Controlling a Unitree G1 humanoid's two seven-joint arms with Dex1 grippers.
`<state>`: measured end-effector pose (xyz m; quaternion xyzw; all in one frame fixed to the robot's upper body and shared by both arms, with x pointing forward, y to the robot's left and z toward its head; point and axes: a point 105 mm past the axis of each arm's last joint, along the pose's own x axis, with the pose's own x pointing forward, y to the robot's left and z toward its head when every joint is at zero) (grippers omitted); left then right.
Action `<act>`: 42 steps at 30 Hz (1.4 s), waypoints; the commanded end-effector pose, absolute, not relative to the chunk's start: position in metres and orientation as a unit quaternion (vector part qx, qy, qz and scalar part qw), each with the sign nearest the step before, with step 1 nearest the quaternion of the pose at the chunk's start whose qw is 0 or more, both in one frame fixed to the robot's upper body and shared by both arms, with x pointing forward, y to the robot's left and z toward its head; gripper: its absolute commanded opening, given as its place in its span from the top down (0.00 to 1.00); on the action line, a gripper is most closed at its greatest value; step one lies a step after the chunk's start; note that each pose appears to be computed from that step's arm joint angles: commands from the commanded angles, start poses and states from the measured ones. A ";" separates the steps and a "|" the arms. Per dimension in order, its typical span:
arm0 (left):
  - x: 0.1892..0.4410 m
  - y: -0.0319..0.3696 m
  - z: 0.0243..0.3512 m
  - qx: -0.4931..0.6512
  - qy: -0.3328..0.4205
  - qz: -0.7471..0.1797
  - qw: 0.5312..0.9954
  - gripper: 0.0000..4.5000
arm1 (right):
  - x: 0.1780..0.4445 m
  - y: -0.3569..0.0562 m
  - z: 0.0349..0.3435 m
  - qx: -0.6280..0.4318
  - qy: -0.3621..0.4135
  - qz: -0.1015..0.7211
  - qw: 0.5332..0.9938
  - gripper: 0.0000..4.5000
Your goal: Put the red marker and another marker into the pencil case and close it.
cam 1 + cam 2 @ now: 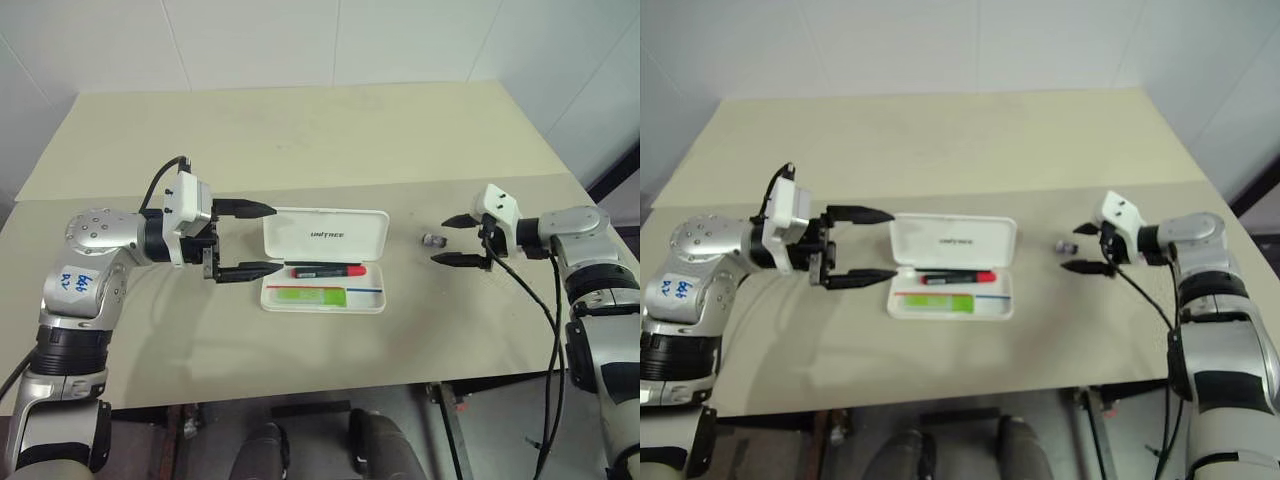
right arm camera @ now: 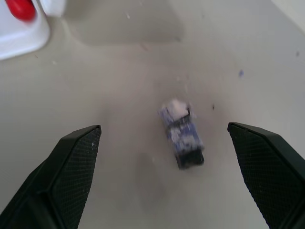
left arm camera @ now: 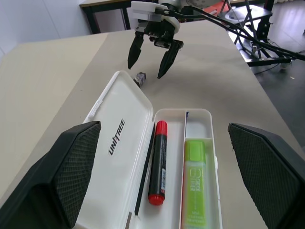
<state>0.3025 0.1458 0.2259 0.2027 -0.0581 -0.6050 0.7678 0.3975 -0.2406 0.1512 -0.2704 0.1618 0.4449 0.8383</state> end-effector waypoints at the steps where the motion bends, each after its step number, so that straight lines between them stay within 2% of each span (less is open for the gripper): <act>1: 0.295 0.149 0.242 0.223 -0.083 -0.594 0.768 0.00 | 0.405 -0.242 0.163 -0.286 0.148 0.420 0.848 0.00; 12: 0.290 0.150 0.244 0.224 -0.082 -0.586 0.774 0.00 | 0.418 -0.221 0.162 -0.285 0.141 0.415 0.853 0.00; 16: 0.290 0.149 0.246 0.227 -0.083 -0.584 0.775 0.00 | 0.418 -0.218 0.155 -0.276 0.156 0.415 0.853 0.21; 23: 0.289 0.151 0.248 0.233 -0.084 -0.584 0.773 0.00 | 0.416 -0.220 0.153 -0.271 0.171 0.419 0.849 0.79; 25: 0.290 0.151 0.247 0.234 -0.084 -0.583 0.773 0.00 | 0.416 -0.220 0.153 -0.274 0.173 0.420 0.848 0.92; 31: 0.292 0.149 0.244 0.235 -0.084 -0.586 0.771 0.00 | 0.415 -0.215 0.156 -0.279 0.160 0.434 0.842 0.92; 42: 0.294 0.156 0.222 0.232 -0.071 -0.585 0.774 0.00 | 0.401 -0.192 0.200 -0.272 0.047 0.525 0.805 0.92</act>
